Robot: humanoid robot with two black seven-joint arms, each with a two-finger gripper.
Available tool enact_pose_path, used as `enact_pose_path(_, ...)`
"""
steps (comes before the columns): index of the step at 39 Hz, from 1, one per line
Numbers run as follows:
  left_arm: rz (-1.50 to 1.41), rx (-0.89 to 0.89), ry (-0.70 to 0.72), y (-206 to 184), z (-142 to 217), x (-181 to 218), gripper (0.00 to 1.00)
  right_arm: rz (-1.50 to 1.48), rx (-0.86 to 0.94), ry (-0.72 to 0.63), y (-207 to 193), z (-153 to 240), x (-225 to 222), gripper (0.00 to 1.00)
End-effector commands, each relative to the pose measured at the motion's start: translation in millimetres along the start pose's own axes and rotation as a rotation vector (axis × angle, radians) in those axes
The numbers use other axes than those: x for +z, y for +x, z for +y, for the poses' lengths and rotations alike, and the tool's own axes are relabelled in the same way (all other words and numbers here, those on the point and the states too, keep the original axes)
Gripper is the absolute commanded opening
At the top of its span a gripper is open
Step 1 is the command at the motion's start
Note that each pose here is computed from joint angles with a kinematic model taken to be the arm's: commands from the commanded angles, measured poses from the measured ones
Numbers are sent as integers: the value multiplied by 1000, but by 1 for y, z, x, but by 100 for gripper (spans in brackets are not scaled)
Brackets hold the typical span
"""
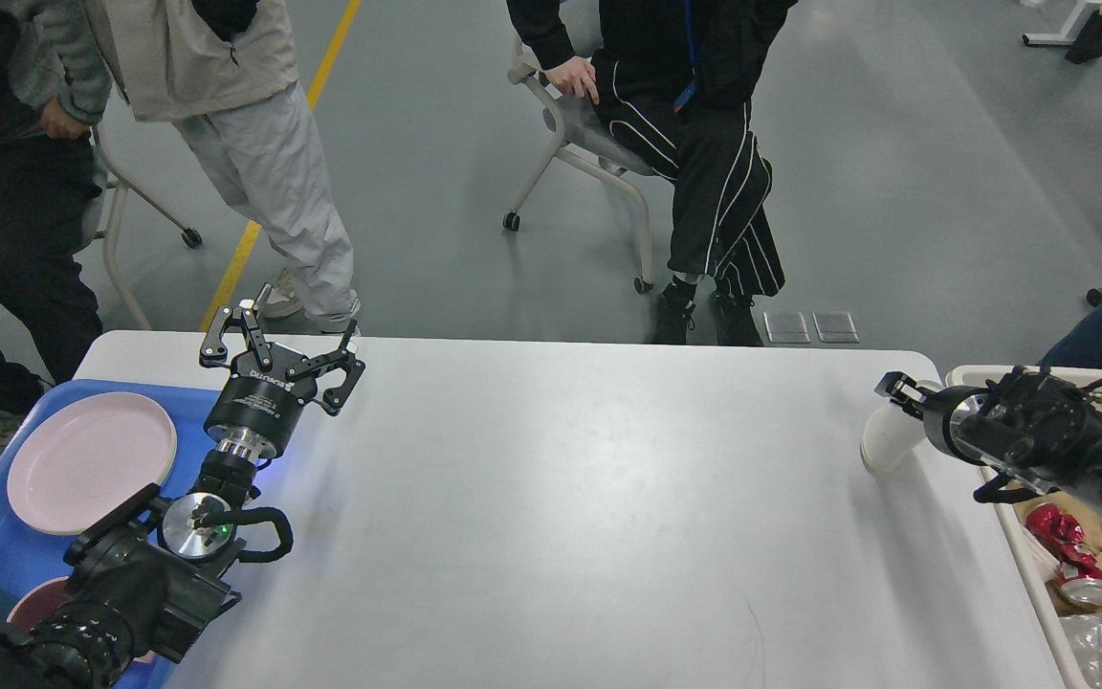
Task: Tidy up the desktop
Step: 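Grasp the white paper cup with the right gripper, then lift the paper cup and drop it into the white bin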
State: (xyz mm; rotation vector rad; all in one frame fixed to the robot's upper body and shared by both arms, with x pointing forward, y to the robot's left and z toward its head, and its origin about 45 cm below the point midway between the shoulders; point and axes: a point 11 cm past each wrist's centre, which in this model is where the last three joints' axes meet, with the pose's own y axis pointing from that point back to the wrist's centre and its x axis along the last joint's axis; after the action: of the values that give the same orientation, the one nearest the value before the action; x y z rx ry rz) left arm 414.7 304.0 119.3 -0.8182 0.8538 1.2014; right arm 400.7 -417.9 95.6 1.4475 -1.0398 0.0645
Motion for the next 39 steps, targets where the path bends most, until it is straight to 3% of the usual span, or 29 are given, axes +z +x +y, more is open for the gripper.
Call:
enact_pose_path(1, -1, 0, 1, 0, 0, 0, 99, 0, 7, 2, 0, 0, -1, 0)
enact_pose_path(8, 0, 0, 0, 0, 0, 0, 99, 0, 12, 23, 13, 5, -12, 0)
enact_pose_path(14, 0, 0, 0, 0, 0, 0, 99, -23, -21, 105, 55, 38, -46, 0)
enact_pose_path(20, 0, 0, 0, 0, 0, 0, 99, 14, -229, 271, 74, 105, -111, 0)
enact_pose_path(27, 0, 0, 0, 0, 0, 0, 99, 169, -526, 411, 56, 185, -170, 0)
enact_pose_path(31, 0, 0, 0, 0, 0, 0, 99, 241, -598, 447, 42, 218, -183, 0)
enact_pose_path(39, 0, 0, 0, 0, 0, 0, 99, 314, -571, 359, 41, 205, -159, 0)
